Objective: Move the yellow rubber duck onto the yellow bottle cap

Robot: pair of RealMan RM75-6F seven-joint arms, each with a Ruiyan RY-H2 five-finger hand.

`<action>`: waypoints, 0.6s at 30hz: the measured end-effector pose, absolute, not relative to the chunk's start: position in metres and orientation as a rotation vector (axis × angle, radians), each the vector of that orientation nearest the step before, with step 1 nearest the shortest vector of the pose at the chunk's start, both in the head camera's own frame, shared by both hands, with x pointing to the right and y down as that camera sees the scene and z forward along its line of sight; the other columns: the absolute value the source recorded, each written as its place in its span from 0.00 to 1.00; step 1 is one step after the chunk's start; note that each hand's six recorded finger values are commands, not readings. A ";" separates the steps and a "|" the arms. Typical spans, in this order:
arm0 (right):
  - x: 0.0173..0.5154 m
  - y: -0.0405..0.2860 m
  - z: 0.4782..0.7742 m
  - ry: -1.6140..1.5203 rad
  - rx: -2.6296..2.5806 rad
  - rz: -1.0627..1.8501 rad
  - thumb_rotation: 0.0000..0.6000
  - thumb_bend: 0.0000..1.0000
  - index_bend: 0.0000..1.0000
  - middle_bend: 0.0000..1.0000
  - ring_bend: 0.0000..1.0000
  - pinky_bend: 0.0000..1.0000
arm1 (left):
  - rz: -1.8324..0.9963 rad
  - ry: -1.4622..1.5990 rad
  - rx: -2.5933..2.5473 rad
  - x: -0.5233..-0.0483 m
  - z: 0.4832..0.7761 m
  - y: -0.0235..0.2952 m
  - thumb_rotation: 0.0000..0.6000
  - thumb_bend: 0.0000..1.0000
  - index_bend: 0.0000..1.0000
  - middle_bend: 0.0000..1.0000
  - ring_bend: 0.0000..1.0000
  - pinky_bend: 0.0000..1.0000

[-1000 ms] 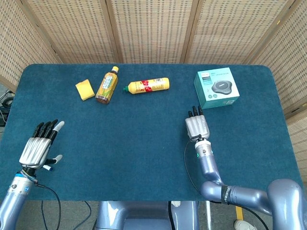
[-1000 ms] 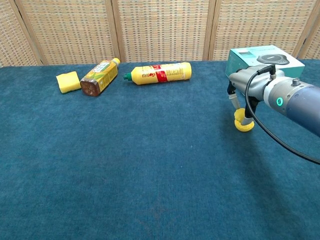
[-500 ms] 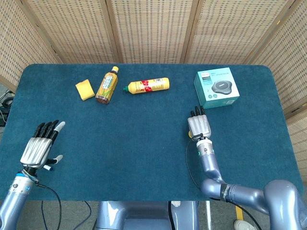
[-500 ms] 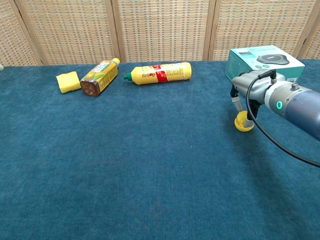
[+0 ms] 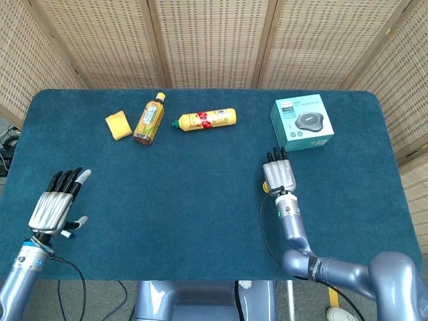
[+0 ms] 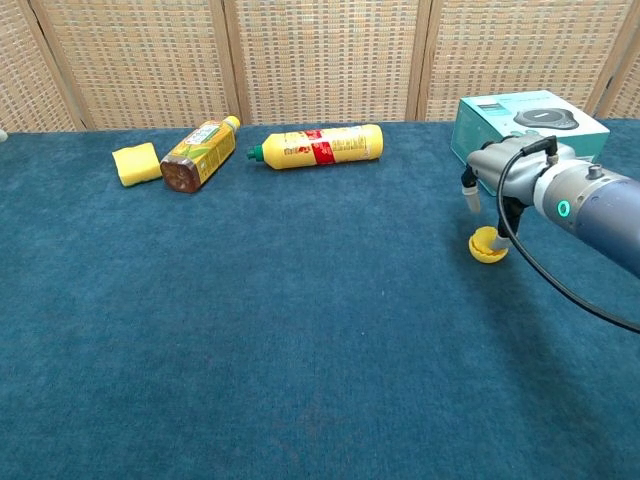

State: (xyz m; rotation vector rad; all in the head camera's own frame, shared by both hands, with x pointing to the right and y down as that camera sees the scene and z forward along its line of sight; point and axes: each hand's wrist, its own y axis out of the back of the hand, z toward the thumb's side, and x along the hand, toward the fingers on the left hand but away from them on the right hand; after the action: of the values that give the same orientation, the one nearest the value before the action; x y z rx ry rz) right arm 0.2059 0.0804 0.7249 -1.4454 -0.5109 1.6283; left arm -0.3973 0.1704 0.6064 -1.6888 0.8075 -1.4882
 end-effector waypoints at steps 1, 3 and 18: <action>0.206 0.080 0.724 -0.513 -1.443 1.627 1.00 0.08 0.40 0.11 0.00 0.00 | -1.488 0.808 -1.689 -0.397 0.606 0.170 1.00 0.20 0.00 0.00 0.00 0.00; 0.208 0.079 0.720 -0.517 -1.440 1.624 1.00 0.07 0.35 0.09 0.00 0.00 | -1.485 0.810 -1.690 -0.397 0.606 0.170 1.00 0.20 0.00 0.00 0.00 0.00; 0.238 0.074 0.665 -0.708 -1.457 1.522 1.00 0.02 0.17 0.00 0.00 0.00 | -1.476 0.830 -1.672 -0.400 0.601 0.170 1.00 0.20 0.00 0.00 0.00 0.00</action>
State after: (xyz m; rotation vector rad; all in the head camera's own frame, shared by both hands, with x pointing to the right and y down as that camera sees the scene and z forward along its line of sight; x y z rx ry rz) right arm 0.2378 0.0737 0.6647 -1.4570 -0.7083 1.5216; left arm -0.4001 0.1698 0.6010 -1.6719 0.8301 -1.4764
